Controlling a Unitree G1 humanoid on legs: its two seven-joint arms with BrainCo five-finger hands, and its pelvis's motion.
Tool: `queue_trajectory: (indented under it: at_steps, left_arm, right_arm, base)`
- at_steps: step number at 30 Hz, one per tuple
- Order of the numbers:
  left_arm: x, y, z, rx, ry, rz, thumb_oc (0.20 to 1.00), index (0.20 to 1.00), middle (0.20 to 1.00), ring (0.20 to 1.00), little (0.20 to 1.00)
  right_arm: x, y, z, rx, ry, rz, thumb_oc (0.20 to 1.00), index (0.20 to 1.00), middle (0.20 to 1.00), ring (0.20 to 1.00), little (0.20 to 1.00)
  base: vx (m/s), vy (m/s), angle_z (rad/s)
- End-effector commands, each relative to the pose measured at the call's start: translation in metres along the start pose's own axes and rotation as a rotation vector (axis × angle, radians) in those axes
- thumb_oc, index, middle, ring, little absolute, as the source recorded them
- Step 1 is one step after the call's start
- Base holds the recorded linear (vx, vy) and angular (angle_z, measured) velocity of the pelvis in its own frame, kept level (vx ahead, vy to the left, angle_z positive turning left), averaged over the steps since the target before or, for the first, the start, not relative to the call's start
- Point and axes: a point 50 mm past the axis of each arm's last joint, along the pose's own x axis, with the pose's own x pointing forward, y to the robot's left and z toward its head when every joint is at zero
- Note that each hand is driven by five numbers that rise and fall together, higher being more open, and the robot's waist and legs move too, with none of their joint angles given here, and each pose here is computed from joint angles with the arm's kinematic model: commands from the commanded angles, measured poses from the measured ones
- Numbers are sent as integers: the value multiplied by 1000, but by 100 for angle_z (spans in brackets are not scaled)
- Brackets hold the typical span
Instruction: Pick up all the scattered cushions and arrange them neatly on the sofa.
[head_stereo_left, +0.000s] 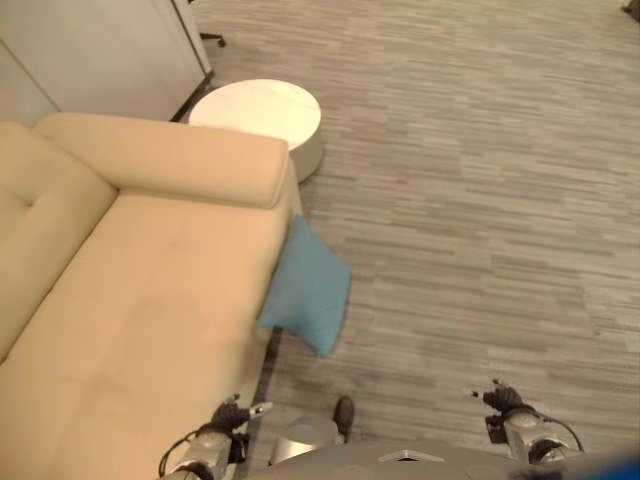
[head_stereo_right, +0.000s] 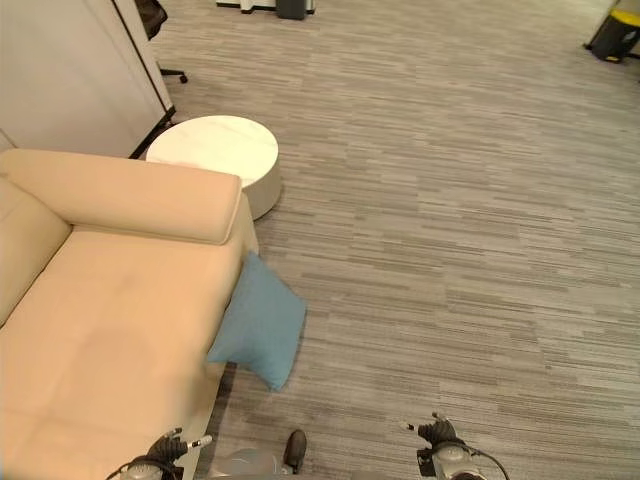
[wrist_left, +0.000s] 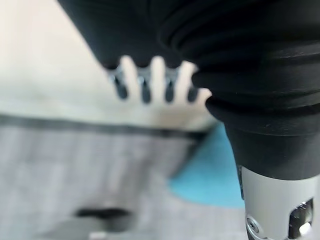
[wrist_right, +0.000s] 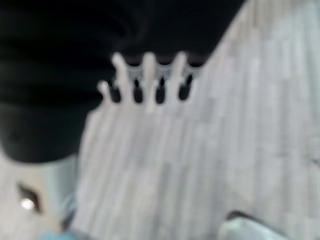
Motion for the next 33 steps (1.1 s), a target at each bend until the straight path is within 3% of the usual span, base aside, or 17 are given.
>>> queue_trajectory:
  at_steps: [1,13,21,33]
  left_arm:
    - [-1,1,-6,-8,13,2,1000,1000,1000,1000,1000]
    - [-1,9,-10,-26,30,42,1000,1000,1000,1000,1000]
    - [3,-8,16,17,-28,-21,1000,1000,1000,1000,1000]
    - [-4,1,-24,-42,93,4,1000,1000,1000,1000,1000]
  right_arm:
    - [1,-17,4,-7,-33,-39,1000,1000,1000,1000,1000]
    - [1,-8,11,-9,-50,-8,1000,1000,1000,1000,1000]
    - [1,-19,3,62,-21,-47,1000,1000,1000,1000,1000]
    - [2,-10,11,23,-54,-7,1000,1000,1000,1000,1000]
  base:
    - [146,-140,3]
    - [114,-219,25]
    - [19,-242,89]
    - [184,-13,1]
